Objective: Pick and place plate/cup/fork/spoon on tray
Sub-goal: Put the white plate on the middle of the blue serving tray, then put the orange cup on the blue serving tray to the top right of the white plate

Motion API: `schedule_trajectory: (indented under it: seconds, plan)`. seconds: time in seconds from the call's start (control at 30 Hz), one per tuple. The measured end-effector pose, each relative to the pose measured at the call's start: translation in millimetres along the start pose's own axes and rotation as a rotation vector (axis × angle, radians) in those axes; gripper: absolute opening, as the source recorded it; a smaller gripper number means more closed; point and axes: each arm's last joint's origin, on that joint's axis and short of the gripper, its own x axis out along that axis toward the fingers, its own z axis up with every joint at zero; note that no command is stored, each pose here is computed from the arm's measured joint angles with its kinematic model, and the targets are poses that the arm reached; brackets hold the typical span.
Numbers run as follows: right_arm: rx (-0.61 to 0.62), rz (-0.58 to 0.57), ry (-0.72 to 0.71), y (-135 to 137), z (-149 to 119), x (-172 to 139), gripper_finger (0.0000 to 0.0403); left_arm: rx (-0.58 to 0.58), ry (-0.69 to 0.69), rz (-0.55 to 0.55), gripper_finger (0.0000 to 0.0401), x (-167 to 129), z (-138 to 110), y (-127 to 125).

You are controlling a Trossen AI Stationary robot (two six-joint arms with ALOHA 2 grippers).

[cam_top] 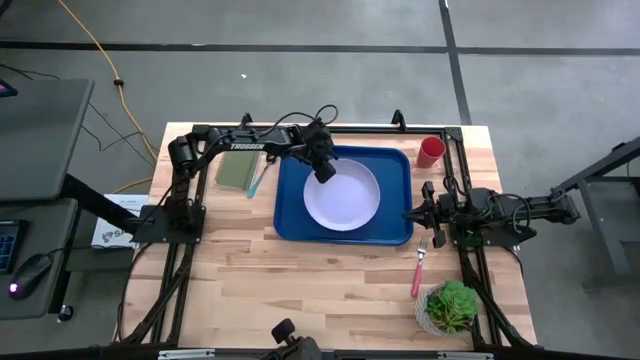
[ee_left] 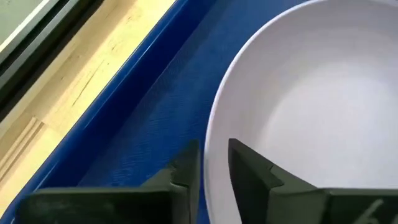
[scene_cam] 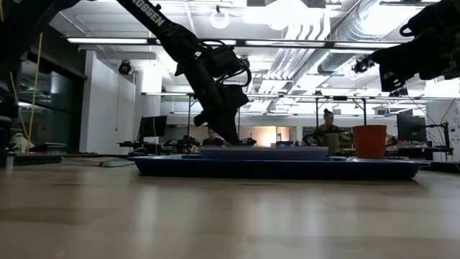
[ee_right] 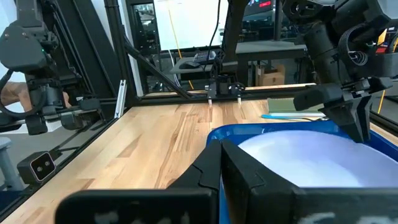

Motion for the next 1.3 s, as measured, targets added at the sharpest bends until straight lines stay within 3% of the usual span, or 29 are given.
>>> schedule_trajectory:
  seconds: [0.13, 0.23, 0.4, 0.53, 0.77, 1.03, 1.3]
  plan:
    - [0.000, 0.000, 0.000, 0.0, -0.1, 0.0, 0.0000, 0.010, -0.008, 0.004, 0.0101, -2.2, 1.1, 0.2]
    - [0.000, 0.000, 0.000, 0.0, 0.0, 0.0, 0.0000, 0.028, -0.050, 0.015, 0.0128, -19.6, 10.5, 2.5]
    - [0.000, 0.000, 0.000, 0.0, -0.1, 0.0, 0.0000, -0.010, -0.216, -0.024, 0.0159, -82.4, 38.6, 6.7]
    - [0.000, 0.000, 0.000, 0.0, 0.0, 0.0, 0.0000, -0.045, -0.381, -0.062, 0.0162, -131.0, 38.9, 7.8]
    - [0.000, 0.001, 0.001, 0.0, -0.1, 0.0, 0.0000, -0.043, -0.727, -0.172, 0.0148, -167.0, -16.9, 5.9]
    - [0.000, 0.000, 0.000, 0.0, 0.0, 0.0, 0.0000, 0.091, -0.997, -0.409, 0.0145, -176.3, -97.7, -9.0]
    - [-0.180, 0.000, 0.000, 0.0, -0.1, 0.0, 0.0000, 0.154, -1.115, -0.521, 0.0145, -190.4, -127.8, -25.1]
